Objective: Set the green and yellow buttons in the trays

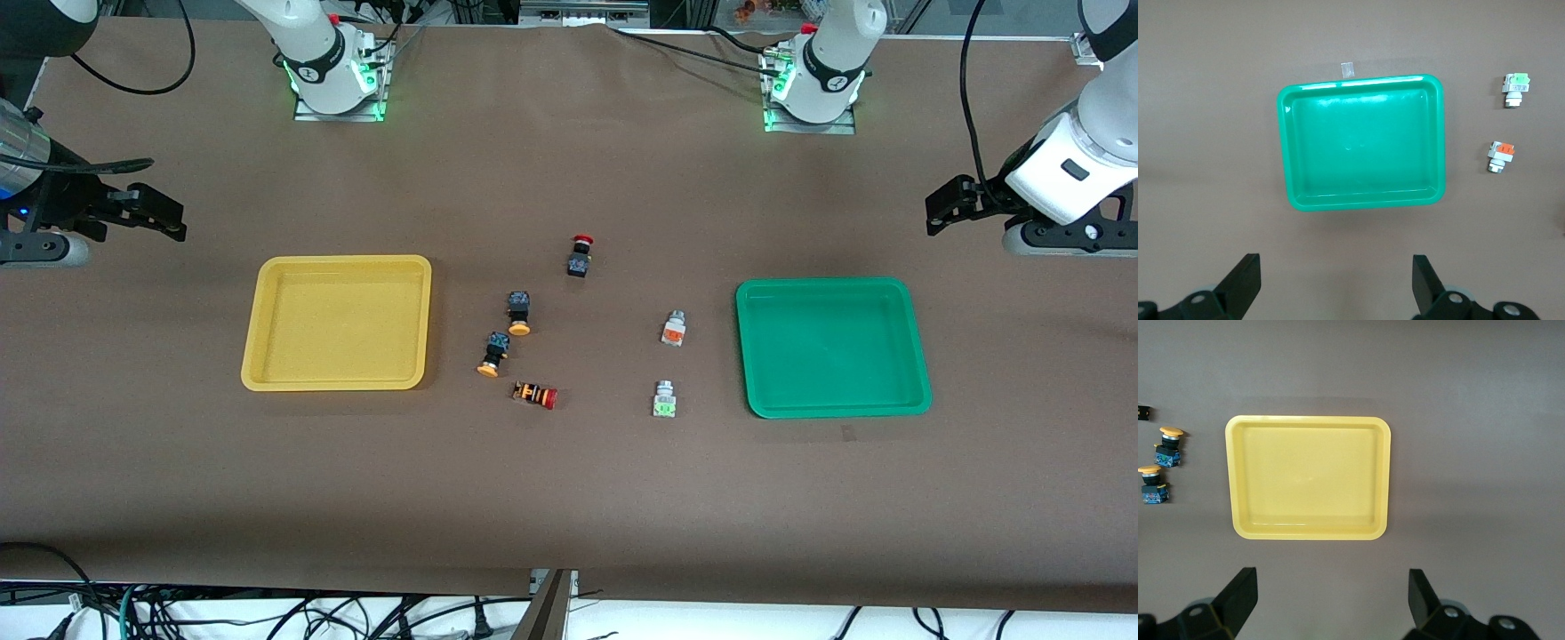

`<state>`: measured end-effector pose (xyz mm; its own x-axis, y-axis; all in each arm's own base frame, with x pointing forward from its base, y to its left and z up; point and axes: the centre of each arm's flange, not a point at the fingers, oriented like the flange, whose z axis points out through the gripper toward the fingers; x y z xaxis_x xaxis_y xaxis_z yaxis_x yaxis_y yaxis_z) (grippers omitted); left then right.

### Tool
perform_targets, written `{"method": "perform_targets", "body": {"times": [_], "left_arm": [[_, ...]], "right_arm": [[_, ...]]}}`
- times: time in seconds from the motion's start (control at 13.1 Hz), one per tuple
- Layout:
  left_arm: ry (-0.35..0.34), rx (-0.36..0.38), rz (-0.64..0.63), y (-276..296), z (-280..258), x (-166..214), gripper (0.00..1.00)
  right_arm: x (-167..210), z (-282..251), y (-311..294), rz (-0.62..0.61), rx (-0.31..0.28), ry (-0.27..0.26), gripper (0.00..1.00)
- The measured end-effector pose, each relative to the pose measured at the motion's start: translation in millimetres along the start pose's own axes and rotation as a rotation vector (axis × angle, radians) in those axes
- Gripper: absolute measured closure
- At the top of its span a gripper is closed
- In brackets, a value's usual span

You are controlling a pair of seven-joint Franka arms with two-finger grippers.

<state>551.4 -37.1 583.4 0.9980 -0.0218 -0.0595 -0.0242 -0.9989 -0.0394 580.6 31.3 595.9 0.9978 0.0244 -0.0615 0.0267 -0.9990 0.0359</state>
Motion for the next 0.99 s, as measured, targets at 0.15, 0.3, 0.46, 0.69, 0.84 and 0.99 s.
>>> {"method": "perform_targets", "body": {"times": [0.15, 0.3, 0.46, 0.69, 0.84, 0.99], "left_arm": [[0.000, 0.000, 0.001, 0.3, 0.0, 0.0, 0.00], [0.000, 0.000, 0.006, 3.2, -0.1, -0.2, 0.00], [-0.001, 0.001, 0.012, 6.4, 0.6, 0.0, 0.00], [-0.066, 0.001, 0.020, 11.5, 32.8, 13.4, 0.00], [-0.142, -0.015, 0.044, 27.1, 78.8, 32.7, 0.00], [-0.136, -0.060, 0.092, 70.0, 127.1, 59.9, 0.00]], "right_arm": [[0.0, 0.0, 0.0, 0.000, 0.000, 0.000, 0.00], [0.1, 0.0, 0.0, 0.000, 0.000, 0.000, 0.00], [0.2, 0.2, 0.1, 0.000, 0.000, 0.000, 0.00], [8.9, 8.0, -4.1, -0.007, 0.000, 0.013, 0.00], [24.1, 32.9, -28.5, -0.047, -0.009, -0.004, 0.00], [44.0, 74.6, -60.3, -0.099, -0.039, -0.037, 0.00]]}}
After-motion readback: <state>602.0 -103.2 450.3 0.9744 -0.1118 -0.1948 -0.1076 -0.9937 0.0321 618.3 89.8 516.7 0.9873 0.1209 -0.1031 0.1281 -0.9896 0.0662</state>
